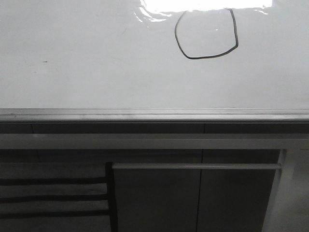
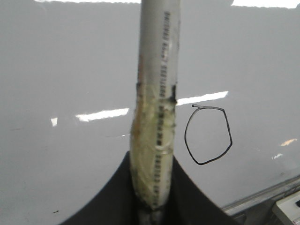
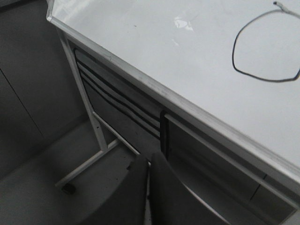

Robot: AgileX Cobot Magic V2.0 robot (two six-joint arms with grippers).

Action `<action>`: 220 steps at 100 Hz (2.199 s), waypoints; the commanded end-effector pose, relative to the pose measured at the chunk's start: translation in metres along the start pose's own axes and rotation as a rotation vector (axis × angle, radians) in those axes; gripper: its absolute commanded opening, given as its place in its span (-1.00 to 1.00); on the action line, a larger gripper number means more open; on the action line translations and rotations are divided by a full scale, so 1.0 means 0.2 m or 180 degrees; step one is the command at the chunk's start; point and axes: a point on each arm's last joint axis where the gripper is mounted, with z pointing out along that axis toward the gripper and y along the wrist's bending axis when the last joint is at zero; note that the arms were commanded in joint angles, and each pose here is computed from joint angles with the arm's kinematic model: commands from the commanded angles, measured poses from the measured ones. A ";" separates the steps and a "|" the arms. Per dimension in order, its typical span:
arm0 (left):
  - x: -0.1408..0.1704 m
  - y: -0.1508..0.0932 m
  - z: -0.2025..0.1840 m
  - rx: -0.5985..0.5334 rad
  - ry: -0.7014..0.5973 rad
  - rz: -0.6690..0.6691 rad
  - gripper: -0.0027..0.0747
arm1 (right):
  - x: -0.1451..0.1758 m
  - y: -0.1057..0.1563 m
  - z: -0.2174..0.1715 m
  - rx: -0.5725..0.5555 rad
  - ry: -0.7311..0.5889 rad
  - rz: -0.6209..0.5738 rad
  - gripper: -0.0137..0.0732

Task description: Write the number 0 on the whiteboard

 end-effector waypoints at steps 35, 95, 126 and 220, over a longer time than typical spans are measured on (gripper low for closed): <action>0.05 0.27 0.42 0.1010 0.0465 -0.0761 -0.98 | 0.04 0.02 -0.06 0.0037 -0.0235 0.0094 -0.79; 0.05 0.46 0.80 0.0240 0.0522 -0.1076 -0.98 | 0.10 0.00 -0.02 0.0085 -0.0145 0.0100 -0.79; 0.19 0.49 0.90 0.0210 0.0779 -0.1200 -0.98 | 0.13 0.00 0.00 0.0095 -0.0100 0.0120 -0.79; 0.18 0.53 0.92 -0.0031 0.0770 -0.1108 0.44 | 0.11 -0.01 0.00 0.0164 -0.0266 0.0124 -0.79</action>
